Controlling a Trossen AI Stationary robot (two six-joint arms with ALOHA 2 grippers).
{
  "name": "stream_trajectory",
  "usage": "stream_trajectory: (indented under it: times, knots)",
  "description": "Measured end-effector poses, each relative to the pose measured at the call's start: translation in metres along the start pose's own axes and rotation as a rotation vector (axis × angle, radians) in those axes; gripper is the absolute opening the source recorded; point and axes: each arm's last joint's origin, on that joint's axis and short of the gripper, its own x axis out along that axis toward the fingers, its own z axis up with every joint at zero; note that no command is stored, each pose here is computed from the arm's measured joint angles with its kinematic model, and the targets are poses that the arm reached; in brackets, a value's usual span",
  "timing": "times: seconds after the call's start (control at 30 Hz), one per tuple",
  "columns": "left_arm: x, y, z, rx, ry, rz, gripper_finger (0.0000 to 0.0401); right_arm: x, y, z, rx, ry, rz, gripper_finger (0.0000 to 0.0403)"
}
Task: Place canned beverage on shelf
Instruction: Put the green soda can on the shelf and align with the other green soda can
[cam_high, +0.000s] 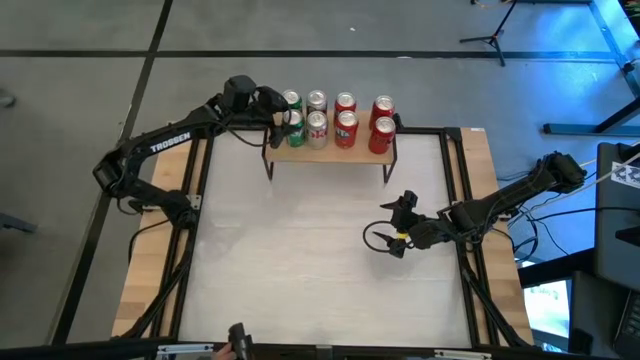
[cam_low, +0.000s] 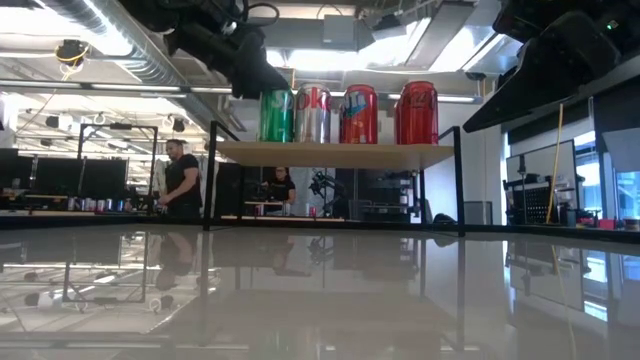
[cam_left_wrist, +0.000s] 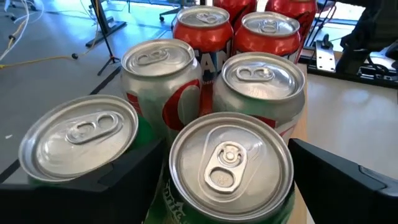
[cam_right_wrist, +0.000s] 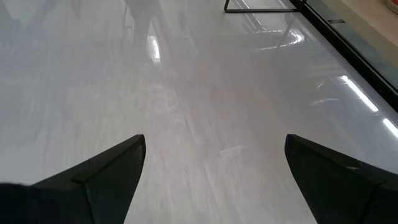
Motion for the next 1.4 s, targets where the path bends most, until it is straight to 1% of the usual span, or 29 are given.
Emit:
stream_trajectory:
  times: [0.2, 0.43, 0.63, 0.77, 0.9, 1.0, 1.13, 1.23, 1.33, 1.4]
  knots:
    - [-0.011, -0.003, 0.008, 0.019, -0.045, 0.009, 0.033, 0.0, 0.0, 0.0, 0.0, -0.002, -0.004, 0.038]
    - [-0.038, -0.012, 0.025, 0.06, -0.161, 0.009, 0.033, 0.0, 0.0, 0.0, 0.0, -0.003, -0.006, 0.038]
    - [-0.061, -0.033, 0.035, 0.076, -0.207, -0.024, 0.033, 0.0, 0.0, 0.0, 0.005, -0.001, -0.001, 0.038]
    - [-0.069, -0.055, 0.031, 0.106, -0.159, -0.103, 0.0326, 0.0, 0.001, 0.001, 0.019, -0.011, 0.013, 0.038]
    - [-0.068, -0.083, 0.01, 0.132, -0.11, -0.203, 0.0295, 0.0, 0.002, 0.005, 0.036, -0.045, 0.029, 0.038]
    - [-0.069, -0.103, -0.016, 0.148, -0.064, -0.224, 0.0257, 0.0, 0.002, 0.006, 0.026, -0.056, 0.018, 0.038]
    - [-0.072, -0.13, -0.053, 0.139, -0.094, -0.293, 0.0204, -0.001, 0.003, 0.01, -0.021, -0.097, 0.01, 0.0378]
    - [-0.076, -0.147, -0.079, 0.126, -0.122, -0.331, 0.0174, -0.002, 0.001, 0.017, -0.054, -0.148, 0.017, 0.0359]
    - [-0.08, -0.156, -0.101, 0.126, -0.115, -0.313, 0.0153, -0.002, -0.005, 0.021, -0.084, -0.167, 0.012, 0.0326]
    - [-0.083, -0.158, -0.11, 0.131, -0.13, -0.288, 0.0143, -0.002, -0.011, 0.025, -0.075, -0.182, -0.016, 0.0302]
